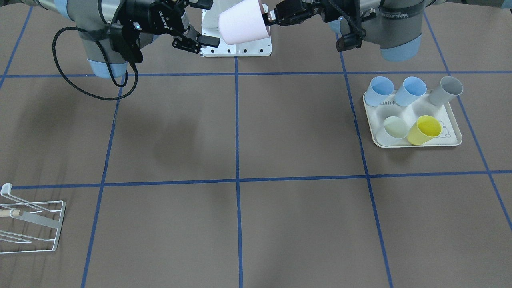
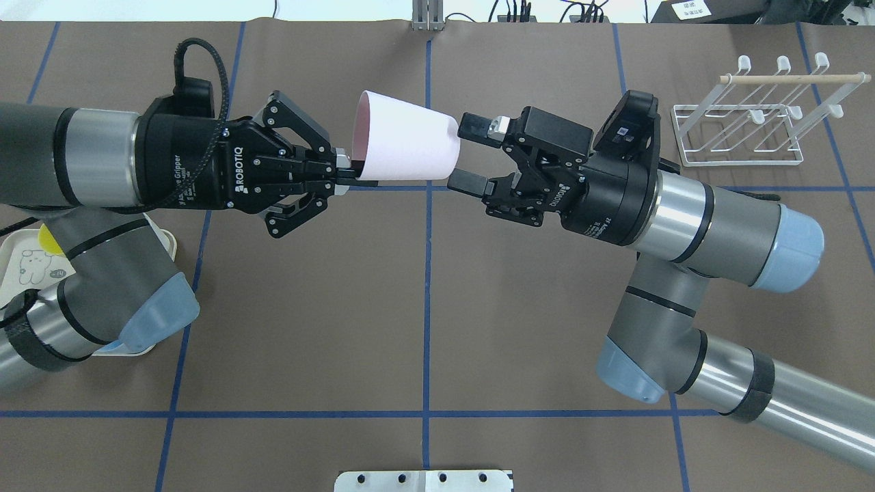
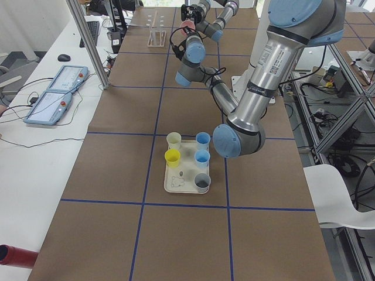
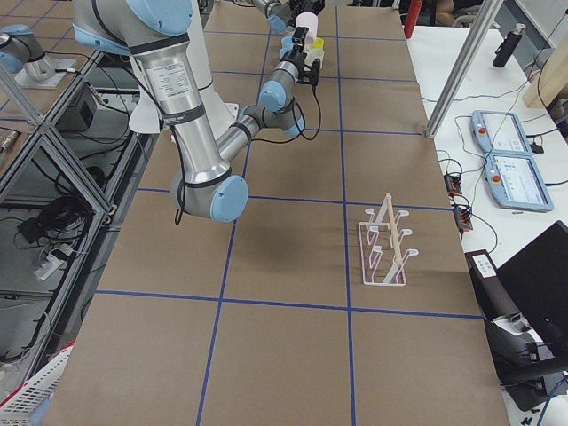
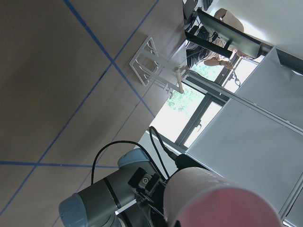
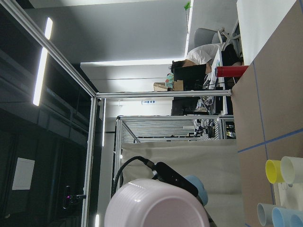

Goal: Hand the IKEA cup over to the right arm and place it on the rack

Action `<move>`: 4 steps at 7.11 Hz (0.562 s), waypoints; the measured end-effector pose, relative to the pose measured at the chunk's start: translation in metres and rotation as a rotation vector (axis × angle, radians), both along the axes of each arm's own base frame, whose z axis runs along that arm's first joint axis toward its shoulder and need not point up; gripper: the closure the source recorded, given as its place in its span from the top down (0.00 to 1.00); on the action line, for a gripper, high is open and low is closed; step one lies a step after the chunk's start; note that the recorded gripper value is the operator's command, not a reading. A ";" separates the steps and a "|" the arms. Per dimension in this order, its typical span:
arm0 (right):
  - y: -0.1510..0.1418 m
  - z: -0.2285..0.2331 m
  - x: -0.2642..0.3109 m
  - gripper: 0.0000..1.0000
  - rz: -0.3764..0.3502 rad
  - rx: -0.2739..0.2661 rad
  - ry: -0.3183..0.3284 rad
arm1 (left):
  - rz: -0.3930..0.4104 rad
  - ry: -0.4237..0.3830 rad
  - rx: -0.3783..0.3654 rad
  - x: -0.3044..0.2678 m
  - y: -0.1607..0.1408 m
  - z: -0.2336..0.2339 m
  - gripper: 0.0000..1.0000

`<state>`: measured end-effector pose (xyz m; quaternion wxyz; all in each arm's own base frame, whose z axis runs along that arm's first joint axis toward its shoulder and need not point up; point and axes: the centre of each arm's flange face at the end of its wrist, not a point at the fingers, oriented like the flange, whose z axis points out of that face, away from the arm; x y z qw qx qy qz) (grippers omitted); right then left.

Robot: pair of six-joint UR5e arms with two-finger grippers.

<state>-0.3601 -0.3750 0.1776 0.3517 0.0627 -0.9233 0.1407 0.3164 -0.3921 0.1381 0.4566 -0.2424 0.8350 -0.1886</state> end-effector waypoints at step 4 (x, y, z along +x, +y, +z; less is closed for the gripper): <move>0.003 -0.005 -0.001 0.99 -0.006 0.016 -0.013 | 0.027 0.024 -0.010 0.003 0.004 -0.005 0.00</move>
